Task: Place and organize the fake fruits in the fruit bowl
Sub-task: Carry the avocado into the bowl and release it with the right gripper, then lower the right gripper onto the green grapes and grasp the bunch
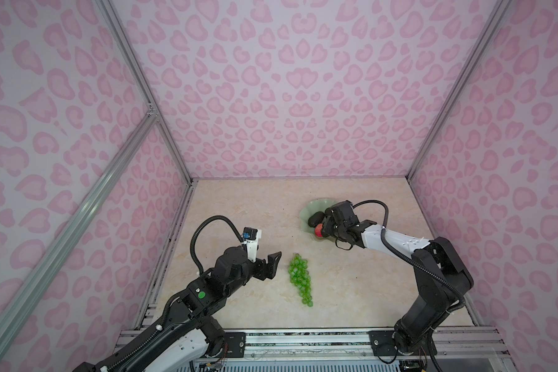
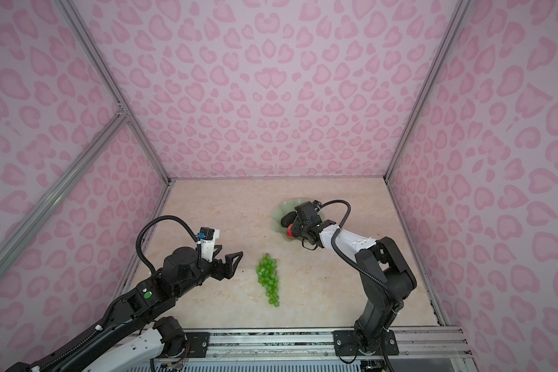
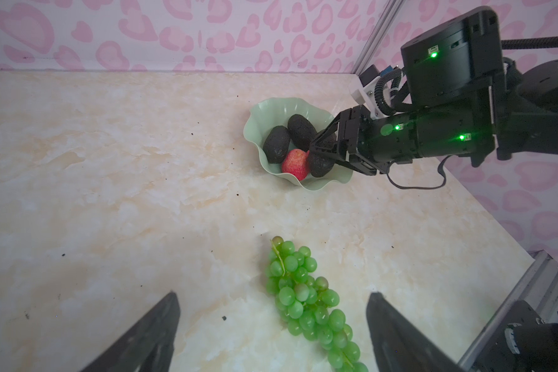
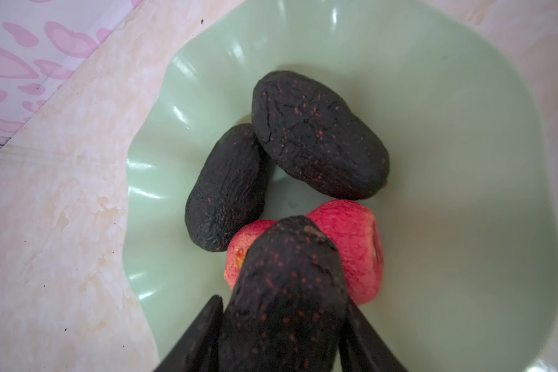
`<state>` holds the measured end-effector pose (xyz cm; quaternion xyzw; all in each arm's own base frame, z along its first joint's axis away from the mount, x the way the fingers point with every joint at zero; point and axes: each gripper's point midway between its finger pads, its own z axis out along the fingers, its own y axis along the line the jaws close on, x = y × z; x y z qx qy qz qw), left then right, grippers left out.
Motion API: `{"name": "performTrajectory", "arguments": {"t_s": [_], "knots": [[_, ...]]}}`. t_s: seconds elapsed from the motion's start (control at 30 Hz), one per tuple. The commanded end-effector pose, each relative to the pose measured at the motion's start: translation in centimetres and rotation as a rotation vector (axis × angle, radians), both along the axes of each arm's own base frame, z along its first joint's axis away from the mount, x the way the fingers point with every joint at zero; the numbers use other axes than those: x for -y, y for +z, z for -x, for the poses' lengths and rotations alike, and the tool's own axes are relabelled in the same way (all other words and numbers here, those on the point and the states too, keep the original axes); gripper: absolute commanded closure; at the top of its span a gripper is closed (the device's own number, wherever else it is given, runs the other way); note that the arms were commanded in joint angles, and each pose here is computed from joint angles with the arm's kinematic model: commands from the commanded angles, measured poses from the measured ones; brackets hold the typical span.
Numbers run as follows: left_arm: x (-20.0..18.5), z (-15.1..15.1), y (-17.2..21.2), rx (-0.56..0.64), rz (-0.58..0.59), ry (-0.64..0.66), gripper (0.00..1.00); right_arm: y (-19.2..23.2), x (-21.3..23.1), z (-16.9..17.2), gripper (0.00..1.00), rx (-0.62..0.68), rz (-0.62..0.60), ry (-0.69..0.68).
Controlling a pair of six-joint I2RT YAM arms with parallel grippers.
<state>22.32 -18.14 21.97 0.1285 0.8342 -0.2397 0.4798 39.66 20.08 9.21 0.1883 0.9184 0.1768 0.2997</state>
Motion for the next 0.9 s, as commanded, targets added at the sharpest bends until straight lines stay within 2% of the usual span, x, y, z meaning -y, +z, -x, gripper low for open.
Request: {"name": "performTrajectory", "arguments": {"t_s": [0.0,0.23,0.33,0.4,0.47,0.57,0.7,0.87], "knots": [[0.0,-0.2,1.2,0.036,0.02,0.003,0.08,2.5,0.0,-0.5,0.42,0.06,-0.011,-0.013],[-0.3,-0.2,1.2,0.046,0.018,0.012,0.08,6.8,0.0,1.9,0.34,0.143,0.023,0.033],[-0.4,-0.2,1.2,0.048,0.014,0.014,0.08,7.6,-1.0,4.3,0.32,0.175,0.055,0.114],[-0.6,-0.1,1.3,0.052,0.014,0.019,0.08,7.8,-2.6,6.5,0.26,0.212,0.083,0.203],[-0.8,0.0,1.4,0.059,0.017,0.025,0.08,7.2,-4.5,9.0,0.16,0.234,0.111,0.301],[-1.3,0.1,1.5,0.066,0.021,0.039,0.08,5.2,-6.8,12.1,0.1,0.238,0.153,0.403],[-1.7,0.5,1.6,0.074,0.037,0.048,0.08,1.9,-9.9,14.9,0.08,0.202,0.118,0.497],[-1.9,0.8,1.5,0.068,0.045,0.048,0.08,-1.6,-11.7,15.8,0.09,0.15,0.143,0.492]]}}
